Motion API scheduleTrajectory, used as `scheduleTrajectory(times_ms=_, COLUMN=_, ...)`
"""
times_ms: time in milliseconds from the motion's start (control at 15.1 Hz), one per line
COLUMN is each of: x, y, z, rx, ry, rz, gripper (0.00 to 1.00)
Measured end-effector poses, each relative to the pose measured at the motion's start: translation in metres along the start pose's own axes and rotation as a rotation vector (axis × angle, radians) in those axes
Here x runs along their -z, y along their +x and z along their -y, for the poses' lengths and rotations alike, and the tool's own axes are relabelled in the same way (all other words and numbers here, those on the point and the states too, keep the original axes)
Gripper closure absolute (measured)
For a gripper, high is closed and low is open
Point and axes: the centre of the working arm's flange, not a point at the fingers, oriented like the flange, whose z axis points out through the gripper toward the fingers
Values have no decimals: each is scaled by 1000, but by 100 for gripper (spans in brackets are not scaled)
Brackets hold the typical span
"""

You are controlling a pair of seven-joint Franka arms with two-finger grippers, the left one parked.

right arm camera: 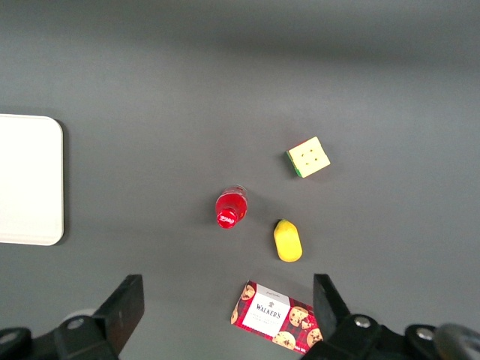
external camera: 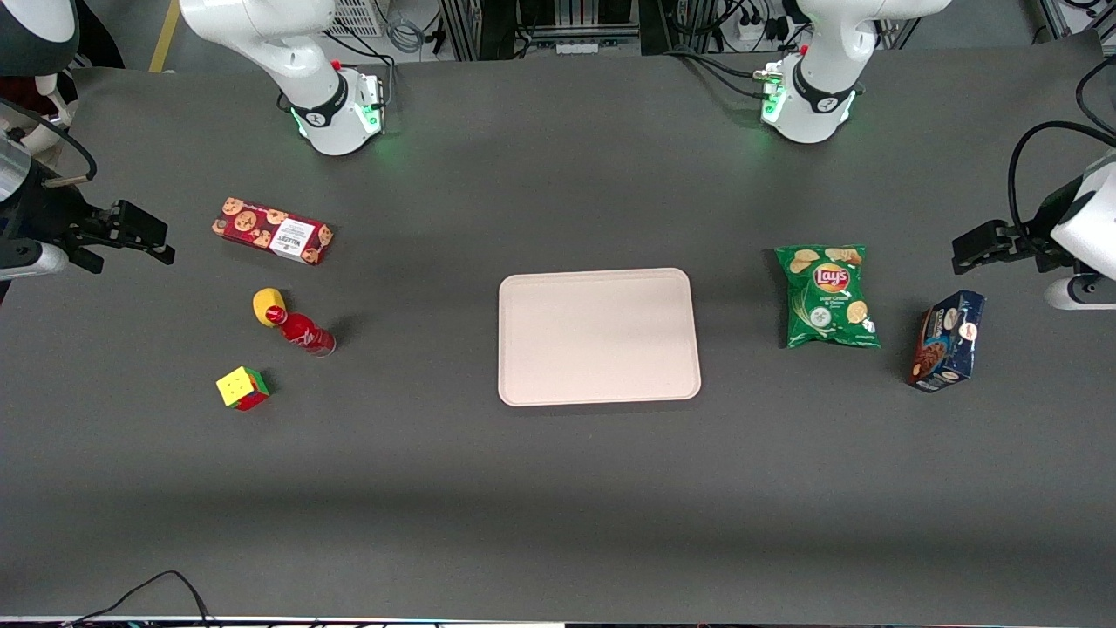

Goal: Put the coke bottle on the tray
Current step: 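Lower the open right gripper over the red Coca-Cola bottle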

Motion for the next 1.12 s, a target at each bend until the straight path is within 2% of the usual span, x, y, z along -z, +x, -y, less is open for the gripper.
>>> scheduleTrajectory(times_ms=396, x=-6, y=3, z=0, rx=0, ry=-2, rz=12, gripper=0)
scheduleTrajectory(times_ms=792, x=-68, y=3, z=7, rx=12, ry=3, rz=106, gripper=0)
scheduleTrajectory(times_ms=1123, x=-160, y=-19, z=6, rx=10, ry=0, rz=72, gripper=0)
